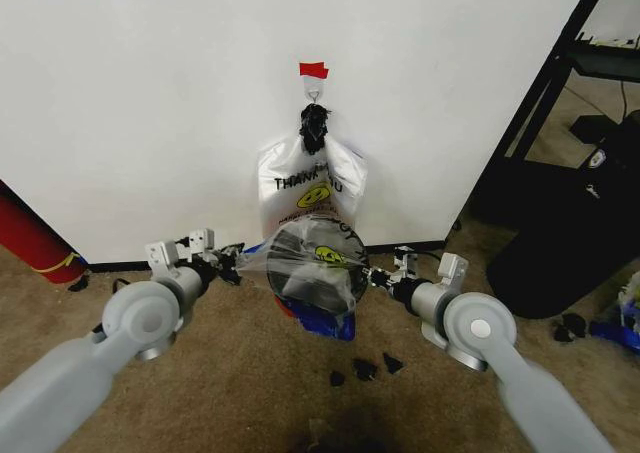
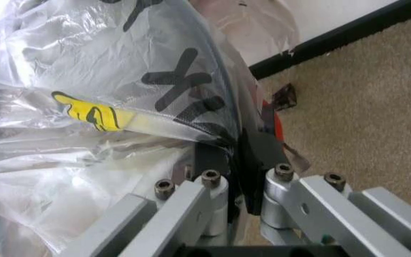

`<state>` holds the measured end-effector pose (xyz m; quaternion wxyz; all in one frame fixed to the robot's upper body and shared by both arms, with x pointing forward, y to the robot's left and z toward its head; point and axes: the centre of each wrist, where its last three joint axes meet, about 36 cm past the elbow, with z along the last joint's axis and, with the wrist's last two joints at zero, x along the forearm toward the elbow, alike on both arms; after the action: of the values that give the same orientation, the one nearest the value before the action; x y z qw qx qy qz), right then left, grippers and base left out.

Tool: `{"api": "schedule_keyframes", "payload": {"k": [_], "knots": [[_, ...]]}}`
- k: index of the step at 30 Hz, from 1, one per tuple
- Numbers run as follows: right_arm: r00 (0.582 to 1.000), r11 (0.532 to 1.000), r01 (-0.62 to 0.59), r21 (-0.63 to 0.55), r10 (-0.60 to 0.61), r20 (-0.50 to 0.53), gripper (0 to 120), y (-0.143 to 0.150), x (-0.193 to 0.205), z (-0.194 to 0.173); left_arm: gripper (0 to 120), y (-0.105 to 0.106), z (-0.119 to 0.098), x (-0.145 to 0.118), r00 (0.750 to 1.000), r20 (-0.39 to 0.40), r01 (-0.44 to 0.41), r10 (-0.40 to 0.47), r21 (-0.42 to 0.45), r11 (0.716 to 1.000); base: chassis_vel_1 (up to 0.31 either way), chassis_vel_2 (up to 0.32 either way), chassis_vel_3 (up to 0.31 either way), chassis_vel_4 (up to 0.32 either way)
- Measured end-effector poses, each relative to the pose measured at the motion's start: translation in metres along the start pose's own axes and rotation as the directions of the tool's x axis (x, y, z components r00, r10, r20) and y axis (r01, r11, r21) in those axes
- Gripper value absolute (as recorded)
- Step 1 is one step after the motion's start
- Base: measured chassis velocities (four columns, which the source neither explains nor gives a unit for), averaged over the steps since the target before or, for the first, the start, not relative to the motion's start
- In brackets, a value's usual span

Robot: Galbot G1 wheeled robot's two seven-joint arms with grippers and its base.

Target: Pick up the garbage bag from the wall and place it over the trash bin.

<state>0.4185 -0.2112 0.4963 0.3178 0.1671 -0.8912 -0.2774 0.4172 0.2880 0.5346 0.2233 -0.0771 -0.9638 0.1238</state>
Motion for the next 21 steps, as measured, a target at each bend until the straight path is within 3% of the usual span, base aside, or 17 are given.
{"api": "schedule_keyframes", "payload": {"k": [3, 6, 7, 11, 14, 16, 20, 21], "knots": [[1.0, 1.0, -0.007, -0.012, 0.007, 0.013, 1, -0.001, -0.001, 0.0, 54, -0.001, -0.004, 0.012, 0.999, 0.049, 0.006, -0.006, 0.016, 1.0, 0.0, 0.0, 0.0, 0.0], [0.999, 0.999, -0.019, -0.044, 0.021, 0.042, 1, 0.0, -0.004, 0.0, 68, -0.016, -0.003, 0.031, 0.992, 0.123, -0.032, 0.022, 0.078, 0.996, 0.0, 0.0, 0.0, 0.0], [0.999, 0.999, -0.019, -0.044, 0.021, 0.042, 1, 0.0, -0.004, 0.0, 68, -0.016, -0.003, 0.031, 0.992, 0.123, -0.032, 0.022, 0.078, 0.996, 0.0, 0.0, 0.0, 0.0], [0.996, 0.995, -0.034, -0.093, 0.041, 0.073, 1, 0.001, -0.003, 0.004, 82, -0.046, 0.006, 0.054, 0.979, 0.188, -0.117, 0.084, 0.17, 0.978, 0.0, 0.0, 0.0, 0.0], [0.992, 0.989, -0.056, -0.136, 0.07, 0.105, 1, -0.004, 0.008, 0.005, 95, -0.071, 0.025, 0.068, 0.971, 0.173, -0.204, 0.167, 0.223, 0.953, 0.0, 0.0, 0.0, 0.0], [0.99, 0.987, -0.062, -0.146, 0.079, 0.114, 1, -0.006, 0.01, 0.005, 98, -0.075, 0.03, 0.071, 0.968, 0.165, -0.222, 0.187, 0.234, 0.947, 0.0, 0.0, 0.0, 0.0], [0.982, 0.979, -0.083, -0.184, 0.112, 0.151, 1, -0.015, 0.022, -0.002, 100, -0.087, 0.06, 0.096, 0.945, 0.094, -0.327, 0.313, 0.31, 0.893, 0.0, 0.0, 0.0, 0.0], [0.982, 0.979, -0.083, -0.184, 0.112, 0.151, 1, -0.015, 0.022, -0.002, 100, -0.087, 0.06, 0.096, 0.945, 0.094, -0.327, 0.313, 0.31, 0.893, 0.0, 0.0, 0.0, 0.0]]}}
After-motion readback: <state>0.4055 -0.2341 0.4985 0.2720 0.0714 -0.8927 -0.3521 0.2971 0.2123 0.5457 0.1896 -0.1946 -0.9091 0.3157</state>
